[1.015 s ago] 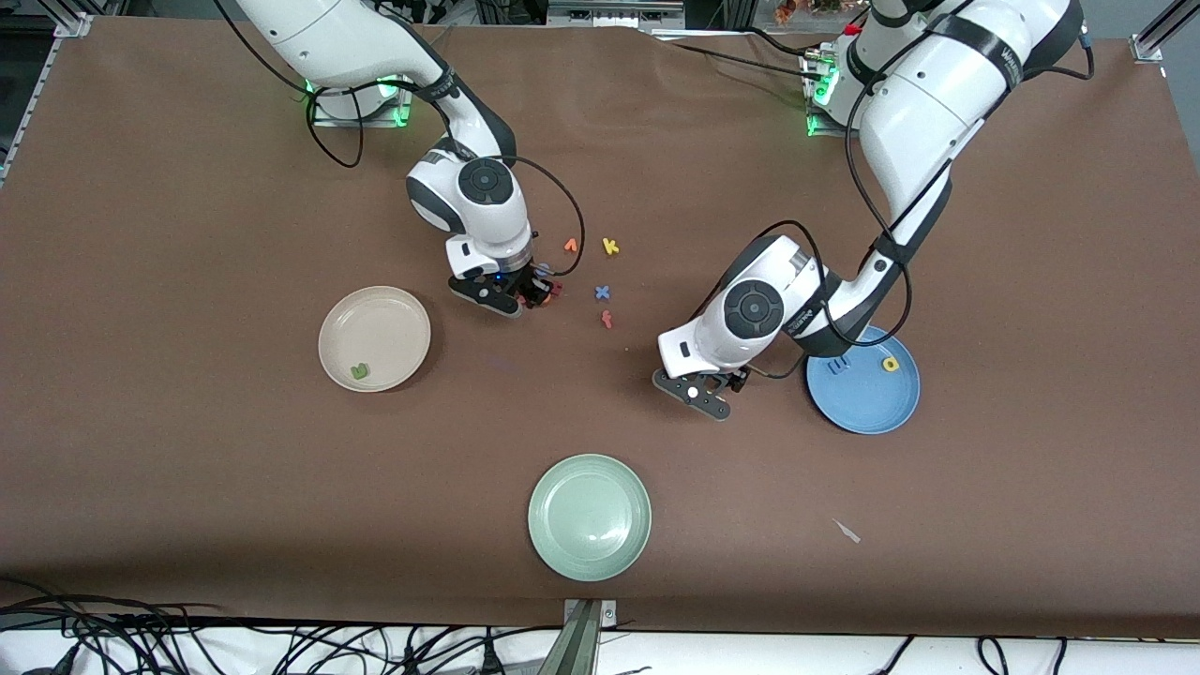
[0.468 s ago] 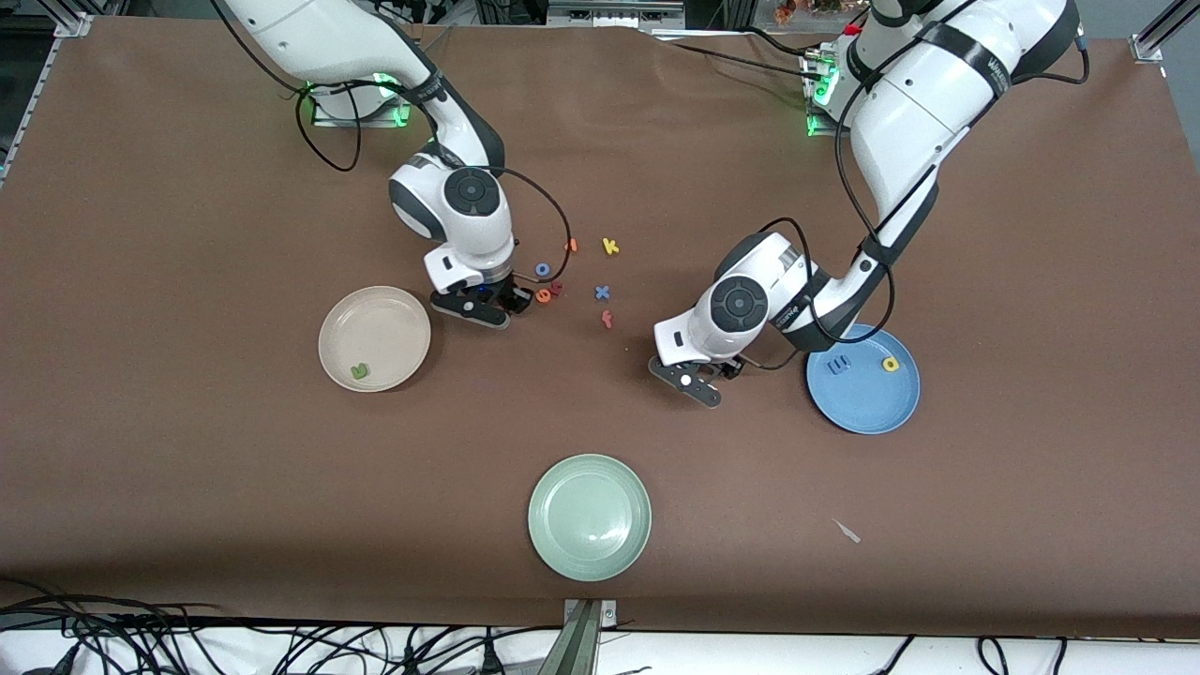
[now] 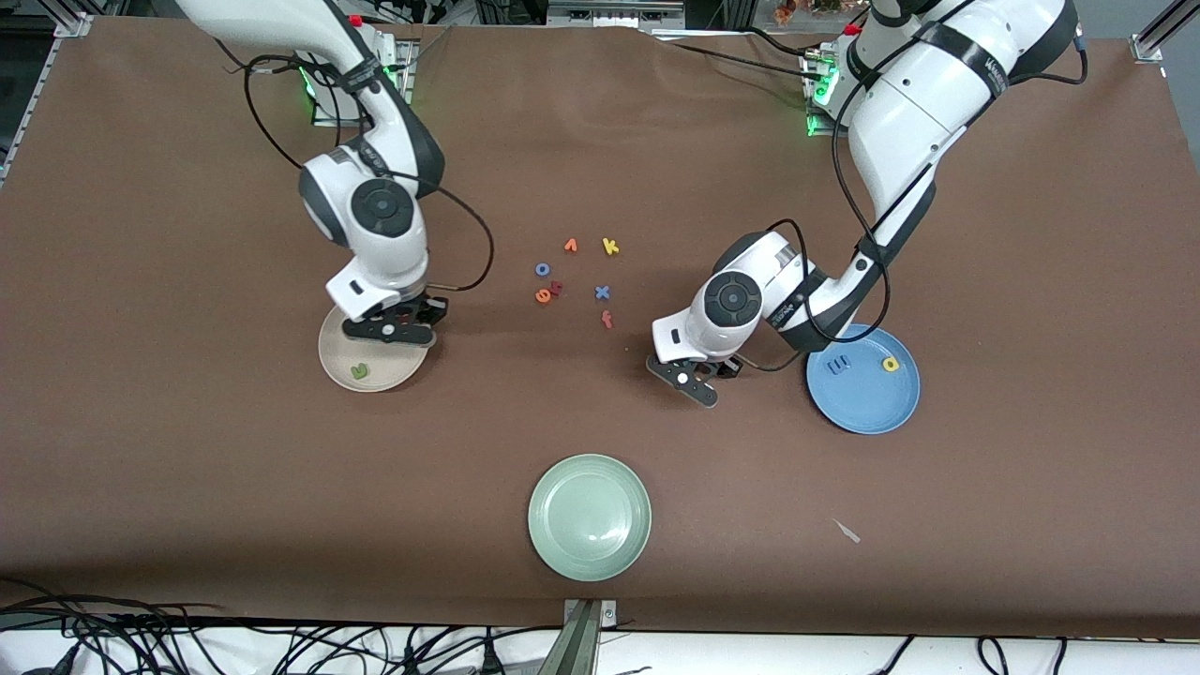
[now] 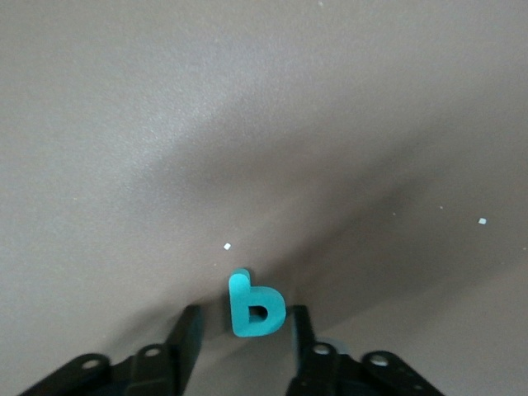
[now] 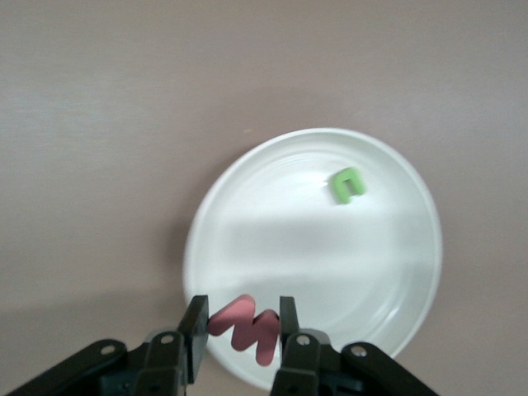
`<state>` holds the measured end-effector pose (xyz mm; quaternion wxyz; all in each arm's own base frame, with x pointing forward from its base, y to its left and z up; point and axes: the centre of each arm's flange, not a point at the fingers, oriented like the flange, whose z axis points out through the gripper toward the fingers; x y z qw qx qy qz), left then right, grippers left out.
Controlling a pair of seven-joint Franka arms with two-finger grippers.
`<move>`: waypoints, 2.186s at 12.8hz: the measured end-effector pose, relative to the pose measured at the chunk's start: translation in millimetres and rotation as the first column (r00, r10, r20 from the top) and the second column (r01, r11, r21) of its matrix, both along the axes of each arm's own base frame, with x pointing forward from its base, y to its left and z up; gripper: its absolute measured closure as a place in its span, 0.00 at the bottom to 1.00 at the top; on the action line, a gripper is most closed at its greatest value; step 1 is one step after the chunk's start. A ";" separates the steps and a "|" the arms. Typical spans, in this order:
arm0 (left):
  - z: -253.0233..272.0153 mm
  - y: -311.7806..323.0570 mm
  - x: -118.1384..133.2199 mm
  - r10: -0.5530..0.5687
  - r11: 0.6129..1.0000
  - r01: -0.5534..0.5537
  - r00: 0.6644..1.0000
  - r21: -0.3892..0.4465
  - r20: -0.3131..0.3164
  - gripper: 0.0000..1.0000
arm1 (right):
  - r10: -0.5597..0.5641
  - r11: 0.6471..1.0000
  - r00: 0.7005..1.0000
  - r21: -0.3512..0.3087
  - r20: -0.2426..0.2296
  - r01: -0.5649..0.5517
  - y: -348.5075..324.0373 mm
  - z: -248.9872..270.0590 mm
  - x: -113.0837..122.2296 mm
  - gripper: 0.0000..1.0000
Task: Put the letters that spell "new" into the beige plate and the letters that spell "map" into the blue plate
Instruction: 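Place the teal b on the blue plate while the right gripper grasps orange e, then raise the left arm to rest while the right gripper lifts the orange e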
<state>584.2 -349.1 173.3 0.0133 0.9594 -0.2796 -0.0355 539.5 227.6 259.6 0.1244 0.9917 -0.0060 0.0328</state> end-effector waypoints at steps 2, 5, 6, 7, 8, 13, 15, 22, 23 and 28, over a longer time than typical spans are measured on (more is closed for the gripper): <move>1.1 1.4 2.2 0.004 1.000 -0.004 1.000 -0.002 0.005 0.72 | 0.003 1.000 1.000 -0.013 -0.019 -0.003 -18.1 -6.7 3.0 0.61; 2.2 4.0 4.7 0.009 1.000 -0.009 1.000 -0.004 0.008 0.72 | -0.028 1.000 0.999 0.007 -0.026 0.028 -18.2 -11.0 1.3 0.47; 5.5 8.6 8.6 0.016 1.000 -0.016 1.000 -0.001 0.010 0.72 | -0.043 0.999 0.999 0.023 -0.028 0.044 -14.6 -11.2 0.2 0.37; 12.3 17.9 14.5 0.016 1.000 -0.016 1.000 0.015 0.005 0.72 | -0.050 0.998 0.998 0.035 -0.029 0.051 -9.7 -10.9 -1.5 0.36; 24.1 31.5 21.9 0.008 0.999 -0.008 1.000 0.039 -0.005 0.72 | -0.054 0.998 0.998 0.044 -0.030 0.055 -5.3 -10.7 -3.0 0.36; 97.9 152.8 61.8 -0.159 0.980 0.166 0.985 0.113 -0.072 0.72 | -0.161 0.966 0.986 0.197 -0.053 0.168 36.8 -10.1 -14.8 0.33; 94.0 209.6 70.7 -0.237 0.965 0.248 0.965 0.090 -0.113 0.72 | -0.214 0.942 0.975 0.249 -0.063 0.223 64.6 -15.6 -23.6 0.33; 52.9 254.5 54.5 -0.267 0.959 0.280 0.942 0.037 -0.205 0.56 | -0.328 0.905 0.943 0.268 -0.052 0.330 156.9 -61.2 -52.3 0.33; 55.7 253.9 55.3 -0.268 0.959 0.280 0.943 0.038 -0.200 0.45 | -0.337 0.900 0.940 0.277 -0.051 0.337 160.2 -66.3 -52.8 0.33; 116.0 253.7 67.6 -0.257 0.961 0.268 0.957 0.075 -0.133 0.00 | -0.353 0.895 0.935 0.277 -0.037 0.349 180.8 -78.2 -57.7 0.33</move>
